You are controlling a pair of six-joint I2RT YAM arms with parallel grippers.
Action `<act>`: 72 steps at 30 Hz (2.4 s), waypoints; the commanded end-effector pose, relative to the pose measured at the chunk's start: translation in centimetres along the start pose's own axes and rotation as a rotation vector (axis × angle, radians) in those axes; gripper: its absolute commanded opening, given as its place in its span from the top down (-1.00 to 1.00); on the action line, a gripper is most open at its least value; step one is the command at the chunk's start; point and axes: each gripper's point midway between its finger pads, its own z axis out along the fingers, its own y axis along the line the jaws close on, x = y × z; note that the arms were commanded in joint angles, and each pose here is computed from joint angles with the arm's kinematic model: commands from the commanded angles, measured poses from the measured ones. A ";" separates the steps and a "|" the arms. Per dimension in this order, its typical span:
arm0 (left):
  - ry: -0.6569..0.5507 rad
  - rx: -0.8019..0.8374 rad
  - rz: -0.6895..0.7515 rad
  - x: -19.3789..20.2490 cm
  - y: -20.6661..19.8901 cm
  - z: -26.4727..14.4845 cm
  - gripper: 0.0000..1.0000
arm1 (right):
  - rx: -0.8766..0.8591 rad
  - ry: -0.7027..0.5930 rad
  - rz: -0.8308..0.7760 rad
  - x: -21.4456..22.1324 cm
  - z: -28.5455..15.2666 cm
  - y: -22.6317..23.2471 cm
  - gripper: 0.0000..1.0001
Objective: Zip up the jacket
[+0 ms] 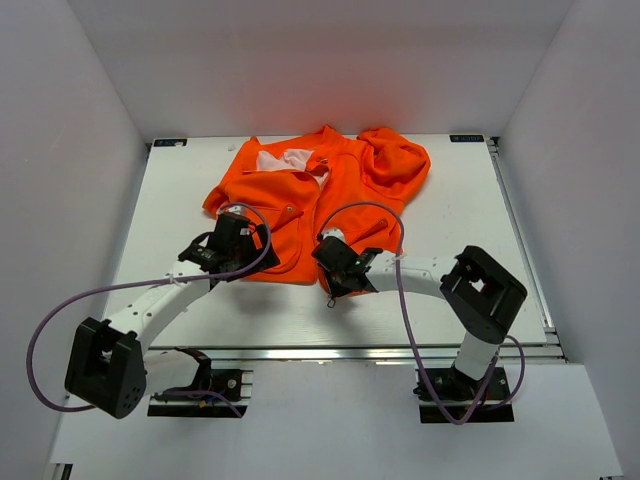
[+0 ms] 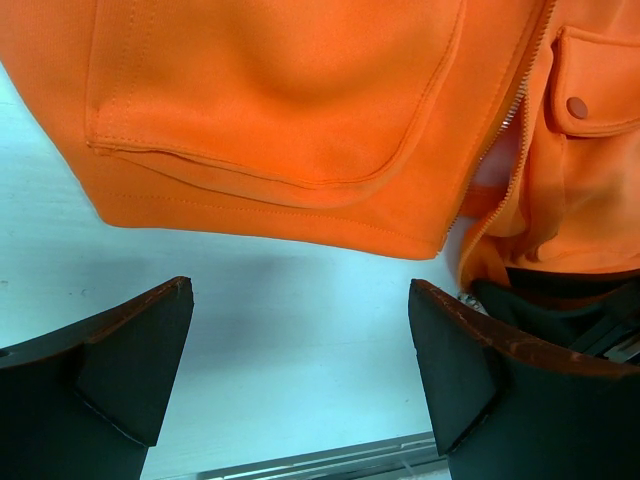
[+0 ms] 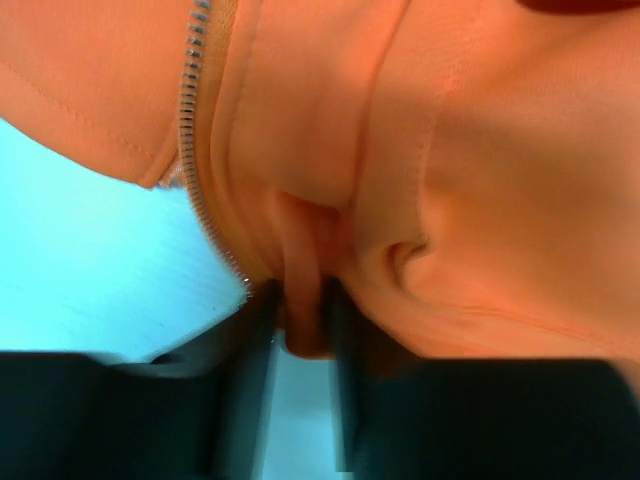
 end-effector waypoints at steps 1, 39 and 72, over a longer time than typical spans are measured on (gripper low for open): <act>-0.031 -0.019 -0.018 -0.7 0.4 -0.7 -0.96 | 0.038 0.154 0.018 5.0 1.7 -0.8 0.49; 0.248 0.113 0.332 5.5 -9.3 5.7 -0.44 | -0.035 -0.182 0.286 -2.4 -7.8 -5.4 1.00; 0.273 -0.074 0.401 8.2 -9.5 9.2 0.57 | -0.053 -0.167 0.261 -1.5 -7.2 -5.3 1.00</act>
